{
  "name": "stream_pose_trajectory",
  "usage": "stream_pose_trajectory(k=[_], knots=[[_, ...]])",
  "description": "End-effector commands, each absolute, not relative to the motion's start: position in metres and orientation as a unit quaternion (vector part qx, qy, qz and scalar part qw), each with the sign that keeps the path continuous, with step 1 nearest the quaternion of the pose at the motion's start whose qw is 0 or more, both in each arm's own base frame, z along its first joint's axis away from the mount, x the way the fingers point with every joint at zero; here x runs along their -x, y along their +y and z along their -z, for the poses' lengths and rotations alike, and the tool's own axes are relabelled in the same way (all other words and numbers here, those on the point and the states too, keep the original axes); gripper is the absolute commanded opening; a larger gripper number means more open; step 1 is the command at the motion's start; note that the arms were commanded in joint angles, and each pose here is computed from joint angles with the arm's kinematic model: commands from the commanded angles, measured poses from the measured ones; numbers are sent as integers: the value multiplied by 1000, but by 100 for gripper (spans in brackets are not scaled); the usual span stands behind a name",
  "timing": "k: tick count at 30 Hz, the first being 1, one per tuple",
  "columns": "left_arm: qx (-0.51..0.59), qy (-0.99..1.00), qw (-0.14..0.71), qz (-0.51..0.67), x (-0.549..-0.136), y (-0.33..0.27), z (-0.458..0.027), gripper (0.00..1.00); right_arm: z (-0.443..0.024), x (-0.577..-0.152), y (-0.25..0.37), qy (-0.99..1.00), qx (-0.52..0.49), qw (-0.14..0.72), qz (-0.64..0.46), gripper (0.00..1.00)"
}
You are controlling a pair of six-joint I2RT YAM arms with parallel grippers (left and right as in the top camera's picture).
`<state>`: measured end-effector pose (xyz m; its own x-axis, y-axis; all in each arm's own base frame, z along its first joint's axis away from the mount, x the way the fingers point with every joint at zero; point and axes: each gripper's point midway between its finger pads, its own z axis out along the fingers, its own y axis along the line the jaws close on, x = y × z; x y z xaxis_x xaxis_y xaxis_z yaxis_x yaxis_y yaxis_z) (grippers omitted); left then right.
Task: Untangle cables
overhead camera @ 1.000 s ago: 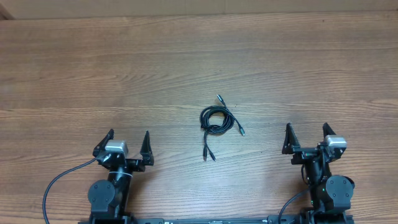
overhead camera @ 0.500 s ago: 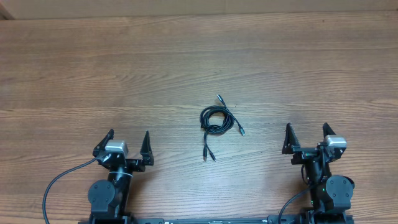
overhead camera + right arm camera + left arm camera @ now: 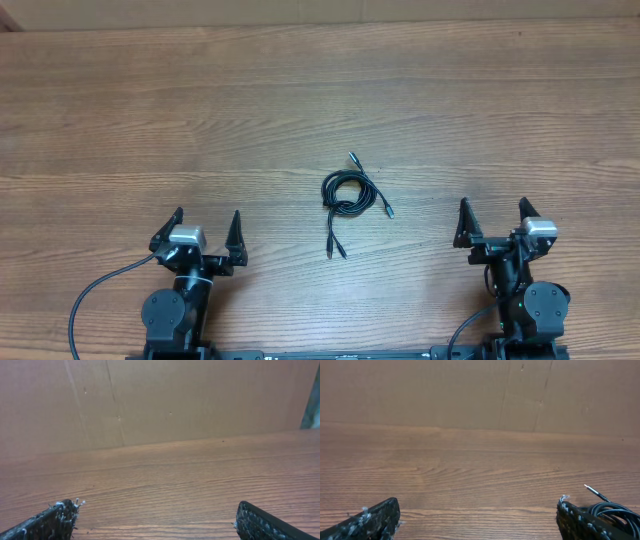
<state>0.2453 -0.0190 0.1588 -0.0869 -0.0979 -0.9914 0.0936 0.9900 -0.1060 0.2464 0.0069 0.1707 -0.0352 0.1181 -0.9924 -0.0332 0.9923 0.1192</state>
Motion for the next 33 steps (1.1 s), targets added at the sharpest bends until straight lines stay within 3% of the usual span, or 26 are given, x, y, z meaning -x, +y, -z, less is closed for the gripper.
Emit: stream_pose_trajectory(k=[1, 33], knots=[[-6, 732, 678, 64, -245, -19, -157, 100, -169, -246, 4, 715, -36, 697, -50, 100], [6, 726, 686, 53, -246, -14, -162, 100, -169, -246, 4, 715, -36, 697, -50, 100]])
